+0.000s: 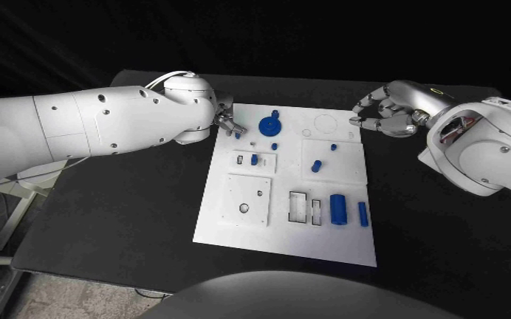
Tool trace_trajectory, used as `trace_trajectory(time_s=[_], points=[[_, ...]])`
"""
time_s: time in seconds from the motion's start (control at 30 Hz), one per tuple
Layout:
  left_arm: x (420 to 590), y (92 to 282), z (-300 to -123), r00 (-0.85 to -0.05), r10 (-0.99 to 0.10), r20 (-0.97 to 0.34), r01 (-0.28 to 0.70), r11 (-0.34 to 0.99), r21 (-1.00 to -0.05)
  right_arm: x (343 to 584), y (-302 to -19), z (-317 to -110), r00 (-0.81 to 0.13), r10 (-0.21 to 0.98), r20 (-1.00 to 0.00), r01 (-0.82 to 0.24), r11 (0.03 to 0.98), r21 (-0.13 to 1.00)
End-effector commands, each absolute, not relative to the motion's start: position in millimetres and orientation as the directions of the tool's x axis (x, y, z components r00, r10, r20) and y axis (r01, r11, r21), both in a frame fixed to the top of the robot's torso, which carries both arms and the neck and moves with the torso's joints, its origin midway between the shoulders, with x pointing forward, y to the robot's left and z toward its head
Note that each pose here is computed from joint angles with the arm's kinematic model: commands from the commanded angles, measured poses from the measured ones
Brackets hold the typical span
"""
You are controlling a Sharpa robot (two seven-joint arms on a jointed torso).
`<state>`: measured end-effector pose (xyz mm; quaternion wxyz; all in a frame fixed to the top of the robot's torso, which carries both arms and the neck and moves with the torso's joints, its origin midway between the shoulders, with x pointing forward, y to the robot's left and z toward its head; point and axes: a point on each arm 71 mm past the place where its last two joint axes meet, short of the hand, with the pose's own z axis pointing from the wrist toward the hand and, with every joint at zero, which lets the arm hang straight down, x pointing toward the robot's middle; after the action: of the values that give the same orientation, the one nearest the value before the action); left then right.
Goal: Assemble the parts on the task board
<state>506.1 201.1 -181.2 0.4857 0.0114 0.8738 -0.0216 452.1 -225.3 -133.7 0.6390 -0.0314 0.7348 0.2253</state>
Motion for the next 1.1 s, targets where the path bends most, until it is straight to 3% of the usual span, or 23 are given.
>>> trace_trajectory(time_s=[0.03,1.1], points=[[505.2,198.7,-182.6,-0.538,-0.006,-0.843,0.046,0.998,-0.037,451.9,-225.7,-134.0,-0.183,0.236,-0.954,-0.333,0.898,0.286],[503.9,194.7,-182.7,-0.526,-0.027,-0.850,0.053,0.996,-0.064,452.2,-226.5,-137.1,-0.189,0.234,-0.954,-0.331,0.899,0.286]])
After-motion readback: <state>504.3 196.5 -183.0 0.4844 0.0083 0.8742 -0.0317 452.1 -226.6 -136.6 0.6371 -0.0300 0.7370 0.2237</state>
